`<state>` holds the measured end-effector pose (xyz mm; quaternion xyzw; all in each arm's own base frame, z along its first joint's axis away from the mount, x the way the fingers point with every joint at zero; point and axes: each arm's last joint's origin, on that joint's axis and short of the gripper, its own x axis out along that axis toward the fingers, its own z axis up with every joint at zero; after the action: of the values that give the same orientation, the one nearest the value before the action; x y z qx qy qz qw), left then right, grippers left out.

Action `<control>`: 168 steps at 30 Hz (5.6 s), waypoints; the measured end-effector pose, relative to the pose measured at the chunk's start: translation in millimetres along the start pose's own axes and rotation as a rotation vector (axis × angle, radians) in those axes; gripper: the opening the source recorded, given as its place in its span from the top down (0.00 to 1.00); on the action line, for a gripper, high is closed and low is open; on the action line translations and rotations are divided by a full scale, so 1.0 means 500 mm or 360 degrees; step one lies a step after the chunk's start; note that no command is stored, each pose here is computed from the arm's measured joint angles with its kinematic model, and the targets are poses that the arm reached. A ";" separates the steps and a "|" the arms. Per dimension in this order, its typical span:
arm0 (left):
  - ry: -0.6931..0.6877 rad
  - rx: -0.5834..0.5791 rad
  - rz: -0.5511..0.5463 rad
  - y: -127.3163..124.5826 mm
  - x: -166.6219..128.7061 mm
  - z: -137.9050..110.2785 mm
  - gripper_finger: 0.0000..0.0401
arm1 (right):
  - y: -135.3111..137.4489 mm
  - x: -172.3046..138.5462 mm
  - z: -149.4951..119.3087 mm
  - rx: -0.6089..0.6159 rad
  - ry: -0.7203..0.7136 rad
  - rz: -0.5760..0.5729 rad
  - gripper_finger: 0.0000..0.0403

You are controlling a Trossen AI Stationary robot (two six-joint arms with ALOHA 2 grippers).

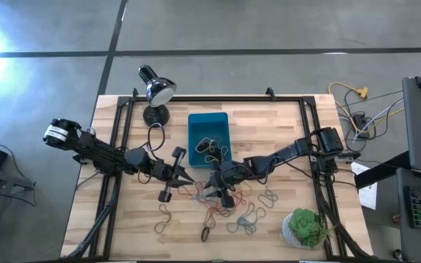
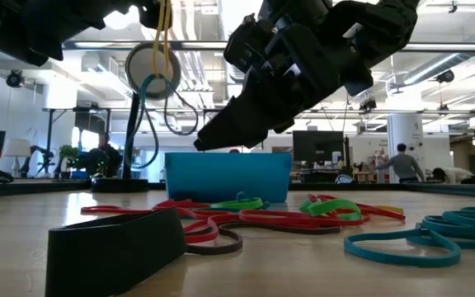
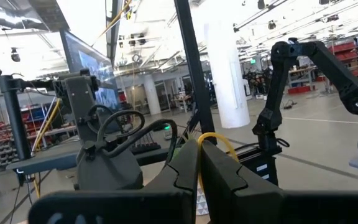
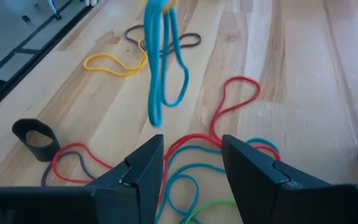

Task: Pick and place rubber bands into bin
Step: Put the yellow rubber band into the blue bin

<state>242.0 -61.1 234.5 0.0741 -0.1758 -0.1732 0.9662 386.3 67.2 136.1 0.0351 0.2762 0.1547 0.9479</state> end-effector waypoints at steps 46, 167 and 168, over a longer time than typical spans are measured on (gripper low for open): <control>0.0005 0.0039 0.0001 0.000 0.000 -0.001 1.00 | 0.005 -0.001 0.011 -0.0058 -0.0091 0.0108 0.65; 0.0538 -0.0252 0.0336 -0.023 -0.134 -0.071 1.00 | 0.065 -0.190 -0.124 0.0530 0.0680 -0.0350 0.98; 0.0538 -0.0226 0.0340 -0.022 -0.130 -0.069 1.00 | 0.064 -0.183 -0.129 0.0554 0.0690 -0.0359 0.98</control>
<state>194.1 -44.9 179.8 0.0148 -0.0055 -0.0668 0.9976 269.9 67.7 133.6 0.1322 0.4967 0.0027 0.8578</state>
